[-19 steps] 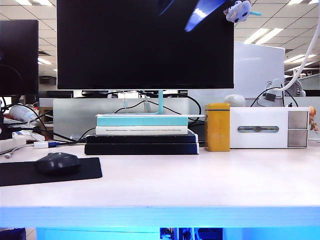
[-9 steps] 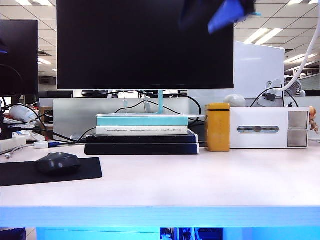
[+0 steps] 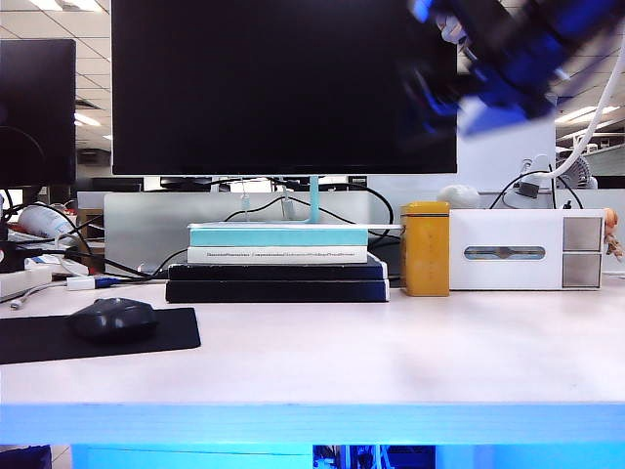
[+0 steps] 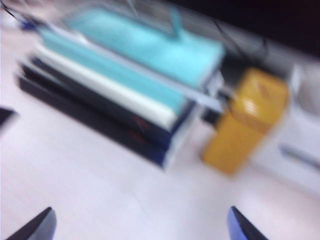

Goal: Place the black mouse on the black mouse pad.

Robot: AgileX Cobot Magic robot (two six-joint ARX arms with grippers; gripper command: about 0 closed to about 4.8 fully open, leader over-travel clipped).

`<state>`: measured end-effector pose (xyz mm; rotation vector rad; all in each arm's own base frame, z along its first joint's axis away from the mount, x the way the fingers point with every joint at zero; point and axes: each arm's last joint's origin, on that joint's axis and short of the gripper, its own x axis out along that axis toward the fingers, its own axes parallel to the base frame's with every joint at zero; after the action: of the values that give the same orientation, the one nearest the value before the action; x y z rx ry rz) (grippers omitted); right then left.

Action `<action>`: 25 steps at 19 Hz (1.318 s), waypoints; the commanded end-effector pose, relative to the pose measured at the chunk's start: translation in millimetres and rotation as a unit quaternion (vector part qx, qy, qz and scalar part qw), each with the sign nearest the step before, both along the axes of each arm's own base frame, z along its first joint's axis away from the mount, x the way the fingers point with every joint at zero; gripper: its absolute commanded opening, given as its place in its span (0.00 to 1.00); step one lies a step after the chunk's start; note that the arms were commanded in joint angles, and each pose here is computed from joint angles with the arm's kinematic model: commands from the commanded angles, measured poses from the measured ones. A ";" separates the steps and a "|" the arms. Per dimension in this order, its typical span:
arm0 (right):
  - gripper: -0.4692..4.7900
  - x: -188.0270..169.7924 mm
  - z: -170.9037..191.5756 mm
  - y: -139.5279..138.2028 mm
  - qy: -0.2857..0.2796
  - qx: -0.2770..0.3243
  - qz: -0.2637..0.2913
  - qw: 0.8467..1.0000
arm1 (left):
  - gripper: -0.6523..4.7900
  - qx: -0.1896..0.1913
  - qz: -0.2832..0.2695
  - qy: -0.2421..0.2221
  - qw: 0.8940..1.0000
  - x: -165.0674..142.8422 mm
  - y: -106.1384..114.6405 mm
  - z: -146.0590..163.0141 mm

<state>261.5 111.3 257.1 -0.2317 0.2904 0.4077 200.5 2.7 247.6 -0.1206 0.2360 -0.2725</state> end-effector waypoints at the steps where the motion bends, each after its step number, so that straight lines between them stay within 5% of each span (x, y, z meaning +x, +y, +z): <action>1: 1.00 -4.5 -7.6 -23.5 0.001 0.009 -0.028 1.000 | 0.17 -0.009 0.002 0.002 1.000 15.4 1.0 -7.8; 9: 1.00 -40.2 -10.1 -72.4 0.015 0.030 -0.121 0.992 | 0.17 -0.027 0.018 -0.007 0.999 32.3 10.8 -20.0; 17: 1.00 -94.4 -28.1 -82.7 0.003 0.072 -0.149 0.986 | 0.17 -0.049 0.054 -0.089 0.993 -37.2 9.1 -24.4; 25: 1.00 -144.7 -36.2 -91.9 -0.002 0.121 -0.166 0.979 | 0.17 -0.077 0.040 -0.075 0.993 -75.9 3.1 -36.2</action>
<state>121.4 20.3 219.4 0.0190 0.2808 0.1163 127.8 6.5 215.9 -0.2302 0.0549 -0.2097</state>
